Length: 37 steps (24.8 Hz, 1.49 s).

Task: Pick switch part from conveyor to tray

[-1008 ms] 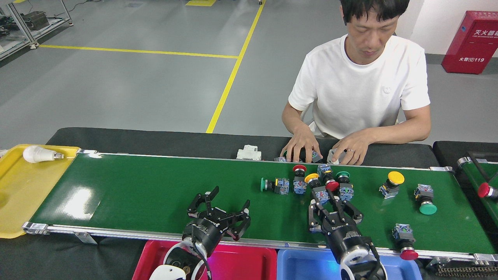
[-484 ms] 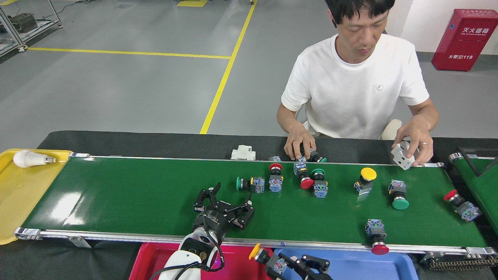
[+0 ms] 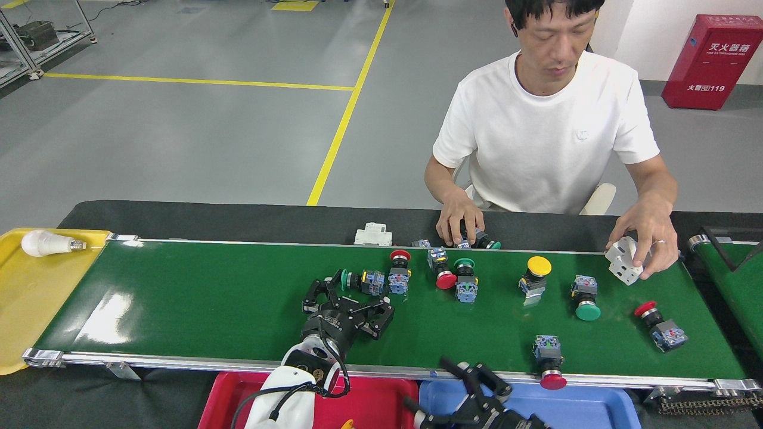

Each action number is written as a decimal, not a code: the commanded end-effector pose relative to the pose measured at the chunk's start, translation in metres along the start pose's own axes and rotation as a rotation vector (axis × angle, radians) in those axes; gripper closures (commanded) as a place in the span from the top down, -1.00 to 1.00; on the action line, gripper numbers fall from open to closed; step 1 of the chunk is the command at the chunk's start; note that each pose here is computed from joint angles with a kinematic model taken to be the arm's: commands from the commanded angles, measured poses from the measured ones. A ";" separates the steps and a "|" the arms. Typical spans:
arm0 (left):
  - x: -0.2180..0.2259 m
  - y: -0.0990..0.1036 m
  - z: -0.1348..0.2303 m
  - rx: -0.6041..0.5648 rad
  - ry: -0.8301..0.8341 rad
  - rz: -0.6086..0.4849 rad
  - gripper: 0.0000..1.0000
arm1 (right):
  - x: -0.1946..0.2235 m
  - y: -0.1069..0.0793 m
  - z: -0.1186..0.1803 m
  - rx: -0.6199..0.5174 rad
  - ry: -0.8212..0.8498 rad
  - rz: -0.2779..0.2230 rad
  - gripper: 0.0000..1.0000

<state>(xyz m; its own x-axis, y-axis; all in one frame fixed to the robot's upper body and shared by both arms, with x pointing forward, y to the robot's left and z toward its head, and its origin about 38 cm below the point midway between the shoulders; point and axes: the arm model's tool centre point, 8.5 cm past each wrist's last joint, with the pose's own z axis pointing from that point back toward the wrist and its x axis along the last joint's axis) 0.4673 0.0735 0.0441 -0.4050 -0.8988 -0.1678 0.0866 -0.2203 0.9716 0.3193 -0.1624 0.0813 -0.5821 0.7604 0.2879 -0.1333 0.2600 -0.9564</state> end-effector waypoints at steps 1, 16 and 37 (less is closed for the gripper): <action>-0.005 0.017 -0.006 0.058 0.023 -0.007 0.83 | -0.018 -0.021 0.008 -0.068 0.092 0.015 0.98; -0.031 0.010 0.036 0.153 -0.010 0.053 -0.35 | -0.060 0.005 0.115 -0.172 0.597 0.187 0.97; -0.059 -0.066 0.258 0.057 -0.185 0.066 1.00 | 0.005 0.045 -0.001 0.048 0.270 0.069 0.95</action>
<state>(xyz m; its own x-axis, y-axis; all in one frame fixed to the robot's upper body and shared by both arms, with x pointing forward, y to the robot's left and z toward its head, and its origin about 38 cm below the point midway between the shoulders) 0.2502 0.2409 0.0283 -0.5416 -0.8377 -0.0703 0.0883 -0.1398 0.9862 0.3041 -0.1517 0.0316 -0.3475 0.9111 0.2218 -0.1610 0.1751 -0.9713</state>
